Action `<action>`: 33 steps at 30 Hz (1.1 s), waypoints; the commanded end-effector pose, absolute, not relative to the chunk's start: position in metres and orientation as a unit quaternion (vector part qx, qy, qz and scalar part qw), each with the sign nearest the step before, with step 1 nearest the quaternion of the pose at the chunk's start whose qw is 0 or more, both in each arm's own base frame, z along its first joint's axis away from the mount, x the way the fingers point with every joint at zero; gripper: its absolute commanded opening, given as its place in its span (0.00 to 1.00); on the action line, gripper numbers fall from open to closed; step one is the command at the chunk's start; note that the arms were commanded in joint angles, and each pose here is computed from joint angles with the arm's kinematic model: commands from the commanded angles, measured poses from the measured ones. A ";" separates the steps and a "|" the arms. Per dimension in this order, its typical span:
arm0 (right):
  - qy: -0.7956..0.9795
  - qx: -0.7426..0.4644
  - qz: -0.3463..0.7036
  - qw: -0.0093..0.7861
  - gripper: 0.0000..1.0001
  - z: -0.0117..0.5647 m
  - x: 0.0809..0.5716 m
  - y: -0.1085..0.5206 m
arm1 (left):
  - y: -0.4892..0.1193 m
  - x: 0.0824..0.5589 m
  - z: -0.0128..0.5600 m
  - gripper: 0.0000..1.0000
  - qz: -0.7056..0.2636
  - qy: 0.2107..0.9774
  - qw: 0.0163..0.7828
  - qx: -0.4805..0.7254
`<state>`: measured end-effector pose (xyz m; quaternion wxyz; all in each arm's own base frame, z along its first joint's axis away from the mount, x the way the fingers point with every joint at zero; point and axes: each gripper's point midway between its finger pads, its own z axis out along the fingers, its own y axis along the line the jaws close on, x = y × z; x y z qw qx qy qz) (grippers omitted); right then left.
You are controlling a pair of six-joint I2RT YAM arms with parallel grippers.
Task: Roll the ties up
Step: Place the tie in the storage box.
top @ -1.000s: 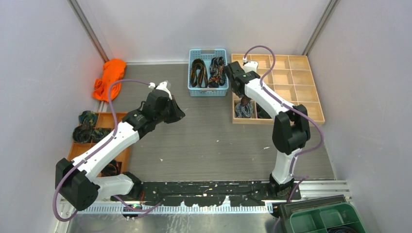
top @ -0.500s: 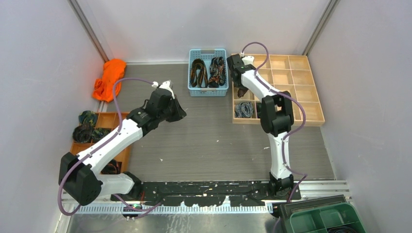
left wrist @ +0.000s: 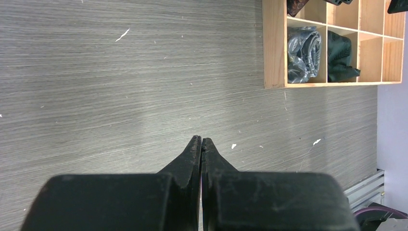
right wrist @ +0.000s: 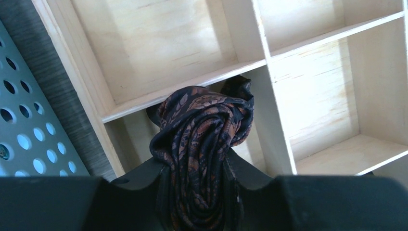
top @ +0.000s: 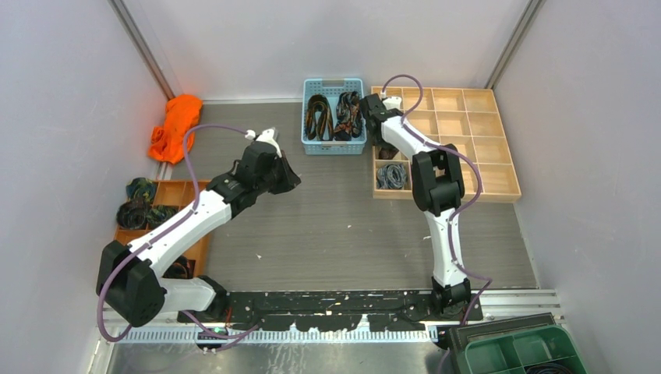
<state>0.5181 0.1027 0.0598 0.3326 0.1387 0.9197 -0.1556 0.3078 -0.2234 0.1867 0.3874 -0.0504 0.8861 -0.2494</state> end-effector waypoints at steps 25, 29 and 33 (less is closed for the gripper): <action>0.941 0.086 -0.144 0.295 0.76 0.065 0.446 0.141 | -0.217 0.295 0.179 0.00 -0.256 0.885 0.386 -0.044; 0.937 0.083 -0.129 0.314 0.84 0.087 0.447 0.144 | -0.218 0.297 0.181 0.00 -0.258 0.884 0.387 -0.045; 0.929 0.085 -0.115 0.340 0.87 0.113 0.451 0.145 | -0.218 0.299 0.182 0.00 -0.252 0.886 0.387 -0.046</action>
